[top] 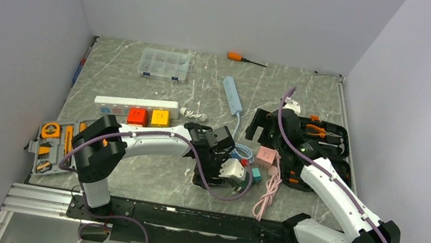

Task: Pull the plug off the socket
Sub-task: Place the socket at the corner of the board.

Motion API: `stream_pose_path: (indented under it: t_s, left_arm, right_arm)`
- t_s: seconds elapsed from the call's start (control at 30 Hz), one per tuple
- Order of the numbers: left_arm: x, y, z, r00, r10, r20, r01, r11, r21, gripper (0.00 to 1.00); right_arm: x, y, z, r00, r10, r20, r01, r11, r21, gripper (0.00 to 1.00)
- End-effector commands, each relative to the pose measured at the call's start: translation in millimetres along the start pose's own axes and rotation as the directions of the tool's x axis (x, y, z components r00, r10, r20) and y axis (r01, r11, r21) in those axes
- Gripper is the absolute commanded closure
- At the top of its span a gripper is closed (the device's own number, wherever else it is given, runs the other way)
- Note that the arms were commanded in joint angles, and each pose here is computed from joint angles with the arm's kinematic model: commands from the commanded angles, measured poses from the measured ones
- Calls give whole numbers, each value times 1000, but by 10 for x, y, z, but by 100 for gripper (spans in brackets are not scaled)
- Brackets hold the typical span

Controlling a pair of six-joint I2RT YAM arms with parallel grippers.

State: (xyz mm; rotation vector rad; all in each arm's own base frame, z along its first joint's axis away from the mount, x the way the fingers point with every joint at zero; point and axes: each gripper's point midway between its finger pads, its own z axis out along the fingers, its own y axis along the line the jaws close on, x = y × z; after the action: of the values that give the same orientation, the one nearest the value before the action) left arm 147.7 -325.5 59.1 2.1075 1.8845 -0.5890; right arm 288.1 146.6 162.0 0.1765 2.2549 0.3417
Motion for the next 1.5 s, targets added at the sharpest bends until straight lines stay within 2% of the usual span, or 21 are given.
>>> stream_pose_path:
  t_s: [0.0,0.13,0.27,0.4,0.43,0.5,0.6,0.63,0.8,0.87,0.97,1.07,1.17,1.27,1.37,1.47]
  left_arm:
    - [12,-148,19,997,-80,-21,81,996,34,99]
    - [-52,-111,79,991,-124,-51,126,991,39,96]
    - [-136,-36,164,990,-133,-48,135,990,38,80]
    - [-203,13,243,990,-136,-34,138,989,44,73]
    - [-206,14,262,990,-135,-31,137,989,49,68]
    - [-216,9,286,990,-139,-28,141,988,58,53]
    - [-321,-31,211,990,-139,-1,138,986,93,5]
    - [-379,-39,157,990,-139,15,136,985,103,1]
    - [-647,-178,-295,989,-119,88,99,974,203,1]
    - [-748,-155,-518,989,-98,107,75,977,201,1]
    - [-887,-15,-1025,973,-113,201,72,978,197,1]
    - [-810,222,-1648,953,-157,258,122,982,145,1]
    - [-506,664,-2268,913,-250,324,264,964,0,1]
    - [23,1048,-2714,831,-372,415,454,883,-119,0]
    - [596,1216,-2904,763,-453,462,585,788,-194,1]
    - [1059,1284,-2999,731,-500,464,655,704,-275,1]
  right_arm:
    - [-110,70,-32,999,29,39,-28,999,-39,0]
    - [-130,67,-17,998,38,51,-36,999,-38,0]
    - [-115,72,21,998,51,45,-49,998,-34,0]
    - [-113,63,30,997,59,46,-58,998,-27,0]
    - [-120,65,25,997,62,48,-61,998,-28,0]
    - [-136,76,15,997,66,49,-64,997,-30,0]
    - [-150,83,6,997,64,47,-63,998,-28,0]
    - [-155,83,5,997,64,46,-62,998,-26,0]
    - [-220,88,-28,997,55,51,-55,998,-15,0]
    - [-264,93,-54,997,51,59,-51,999,-12,0]
    - [-335,135,-115,997,35,69,-33,999,-27,0]
    - [-325,227,-160,998,1,57,2,998,-57,0]
    - [-196,438,-217,997,-66,39,70,992,-104,1]
    - [-26,666,-273,991,-129,31,132,981,-145,6]
    - [141,856,-302,988,-153,11,153,971,-187,15]
    - [291,1147,-396,984,-180,10,176,943,-282,24]
